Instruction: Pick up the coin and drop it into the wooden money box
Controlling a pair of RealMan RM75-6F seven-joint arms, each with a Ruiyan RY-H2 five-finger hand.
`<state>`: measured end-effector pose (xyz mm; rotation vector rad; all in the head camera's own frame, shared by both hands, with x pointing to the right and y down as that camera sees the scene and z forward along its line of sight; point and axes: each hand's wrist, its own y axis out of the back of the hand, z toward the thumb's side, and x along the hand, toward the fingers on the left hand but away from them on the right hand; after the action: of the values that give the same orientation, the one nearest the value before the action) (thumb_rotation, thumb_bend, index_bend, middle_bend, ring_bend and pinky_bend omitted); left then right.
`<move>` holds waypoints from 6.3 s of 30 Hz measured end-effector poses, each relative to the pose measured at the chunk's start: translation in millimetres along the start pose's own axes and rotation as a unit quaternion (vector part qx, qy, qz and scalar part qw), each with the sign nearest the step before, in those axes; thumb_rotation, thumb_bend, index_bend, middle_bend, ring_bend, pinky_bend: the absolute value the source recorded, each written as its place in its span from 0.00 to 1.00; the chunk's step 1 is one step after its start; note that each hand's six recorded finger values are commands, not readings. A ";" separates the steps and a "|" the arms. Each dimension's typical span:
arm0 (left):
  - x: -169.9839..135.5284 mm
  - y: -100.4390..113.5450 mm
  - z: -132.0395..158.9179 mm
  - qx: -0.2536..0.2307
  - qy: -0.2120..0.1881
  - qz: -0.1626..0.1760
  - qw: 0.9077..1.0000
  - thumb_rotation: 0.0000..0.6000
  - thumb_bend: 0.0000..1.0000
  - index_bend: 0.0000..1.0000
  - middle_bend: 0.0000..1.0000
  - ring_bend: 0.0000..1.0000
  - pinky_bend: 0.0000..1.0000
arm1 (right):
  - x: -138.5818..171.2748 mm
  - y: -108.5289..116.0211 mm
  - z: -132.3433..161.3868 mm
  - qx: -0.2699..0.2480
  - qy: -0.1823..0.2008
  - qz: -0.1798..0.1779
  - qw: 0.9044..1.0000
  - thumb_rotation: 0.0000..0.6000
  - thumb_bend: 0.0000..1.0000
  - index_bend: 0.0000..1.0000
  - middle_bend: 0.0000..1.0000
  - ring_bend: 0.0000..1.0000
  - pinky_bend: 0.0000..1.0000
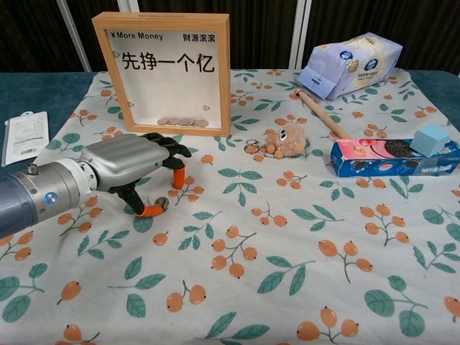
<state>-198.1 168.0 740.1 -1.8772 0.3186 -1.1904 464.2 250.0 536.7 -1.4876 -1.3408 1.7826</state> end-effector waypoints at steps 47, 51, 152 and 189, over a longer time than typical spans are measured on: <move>-1.6 0.5 -7.5 0.030 0.019 -0.033 0.999 1.00 0.32 0.62 0.09 0.00 0.00 | -2.2 -1.1 -1.9 -0.004 -0.007 0.006 1.000 1.00 0.37 0.13 0.05 0.02 0.00; -1.9 -1.2 -9.3 0.024 0.022 -0.038 0.999 1.00 0.49 0.65 0.10 0.00 0.00 | -2.0 -1.3 -1.7 -0.005 -0.007 0.007 1.000 1.00 0.37 0.13 0.05 0.02 0.00; 93.2 270.0 -126.2 -0.075 0.122 -0.050 0.988 1.00 0.67 0.55 0.16 0.00 0.00 | -0.8 0.4 -2.0 -0.001 -0.017 -0.007 1.000 1.00 0.37 0.13 0.05 0.02 0.00; 97.7 264.2 -122.0 -0.048 0.124 -0.045 0.990 1.00 0.66 0.57 0.16 0.00 0.00 | -0.7 2.0 -2.6 -0.003 -0.018 -0.009 1.000 1.00 0.37 0.13 0.05 0.02 0.00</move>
<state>-191.1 -112.4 615.4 -1.8422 0.4374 -1.4979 467.2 249.6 535.5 -1.4475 -1.3743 1.8044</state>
